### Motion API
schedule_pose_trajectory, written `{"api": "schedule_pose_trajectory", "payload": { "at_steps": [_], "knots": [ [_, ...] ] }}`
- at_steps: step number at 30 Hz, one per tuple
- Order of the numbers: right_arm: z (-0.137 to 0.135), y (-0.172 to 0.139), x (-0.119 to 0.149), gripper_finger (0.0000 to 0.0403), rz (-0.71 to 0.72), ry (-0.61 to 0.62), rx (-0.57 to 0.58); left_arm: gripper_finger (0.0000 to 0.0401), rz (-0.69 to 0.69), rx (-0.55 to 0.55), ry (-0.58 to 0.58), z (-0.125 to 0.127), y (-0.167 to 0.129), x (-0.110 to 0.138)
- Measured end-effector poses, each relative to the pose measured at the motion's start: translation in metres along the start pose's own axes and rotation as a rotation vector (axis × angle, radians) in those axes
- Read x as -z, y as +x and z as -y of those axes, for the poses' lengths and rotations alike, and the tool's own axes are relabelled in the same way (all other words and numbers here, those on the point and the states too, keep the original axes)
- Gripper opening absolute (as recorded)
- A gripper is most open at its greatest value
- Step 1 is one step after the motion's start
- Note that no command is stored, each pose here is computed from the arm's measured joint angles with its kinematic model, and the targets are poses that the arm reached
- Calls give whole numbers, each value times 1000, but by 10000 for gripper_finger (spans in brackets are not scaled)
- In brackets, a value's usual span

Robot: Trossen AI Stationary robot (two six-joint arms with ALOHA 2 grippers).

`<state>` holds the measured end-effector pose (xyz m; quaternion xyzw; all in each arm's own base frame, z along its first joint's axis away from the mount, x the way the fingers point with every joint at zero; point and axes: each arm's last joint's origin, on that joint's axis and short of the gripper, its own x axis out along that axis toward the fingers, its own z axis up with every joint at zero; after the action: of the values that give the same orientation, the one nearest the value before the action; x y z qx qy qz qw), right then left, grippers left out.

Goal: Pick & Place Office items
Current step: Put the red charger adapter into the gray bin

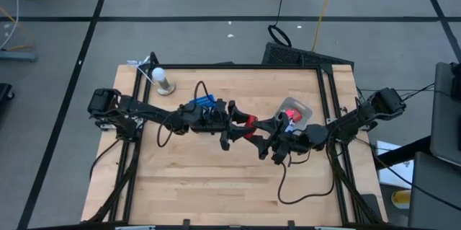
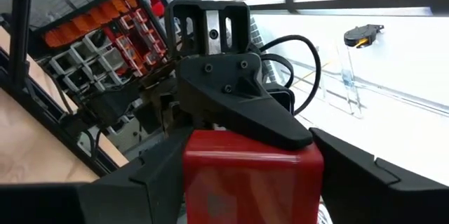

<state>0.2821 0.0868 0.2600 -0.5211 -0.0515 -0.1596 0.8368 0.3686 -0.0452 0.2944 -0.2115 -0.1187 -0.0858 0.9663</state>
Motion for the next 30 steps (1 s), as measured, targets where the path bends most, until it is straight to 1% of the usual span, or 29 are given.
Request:
{"api": "schedule_pose_trajectory", "payload": {
  "at_steps": [3,6,7,8,10,12,13,14,16,20,22,26,30],
  "knots": [
    [0,0,0,249,-11,-2,1,211,-20,5,1,0,0,1],
    [-2,-3,-1,249,-48,-20,14,211,-67,-15,27,-2,0,5],
    [-3,-5,-2,249,-59,-31,17,218,-83,-21,38,-2,-1,6],
    [-5,-6,-2,249,-62,-45,7,237,-103,-30,53,-3,-1,6],
    [-9,-10,-2,249,-75,-76,-8,299,-147,-54,85,-7,-2,9],
    [-11,-13,-1,249,-82,-79,-16,360,-190,-60,119,-9,-4,7],
    [-10,-14,-1,249,-78,-76,-14,376,-214,-60,128,-8,-6,5],
    [-8,-16,-1,249,-75,-64,-4,383,-221,-50,138,-7,-8,1],
    [-4,-21,1,249,-83,-36,9,370,-260,-47,157,-4,-12,-5],
    [1,-30,12,249,-124,7,24,322,-335,-32,200,2,-22,-13],
    [7,-38,14,249,-109,35,40,303,-373,-38,222,7,-28,-18],
    [10,-57,24,249,-124,75,42,263,-474,-120,291,14,-45,-26],
    [13,-78,35,249,-103,138,42,205,-541,-206,384,21,-66,-31]
  ]
}}
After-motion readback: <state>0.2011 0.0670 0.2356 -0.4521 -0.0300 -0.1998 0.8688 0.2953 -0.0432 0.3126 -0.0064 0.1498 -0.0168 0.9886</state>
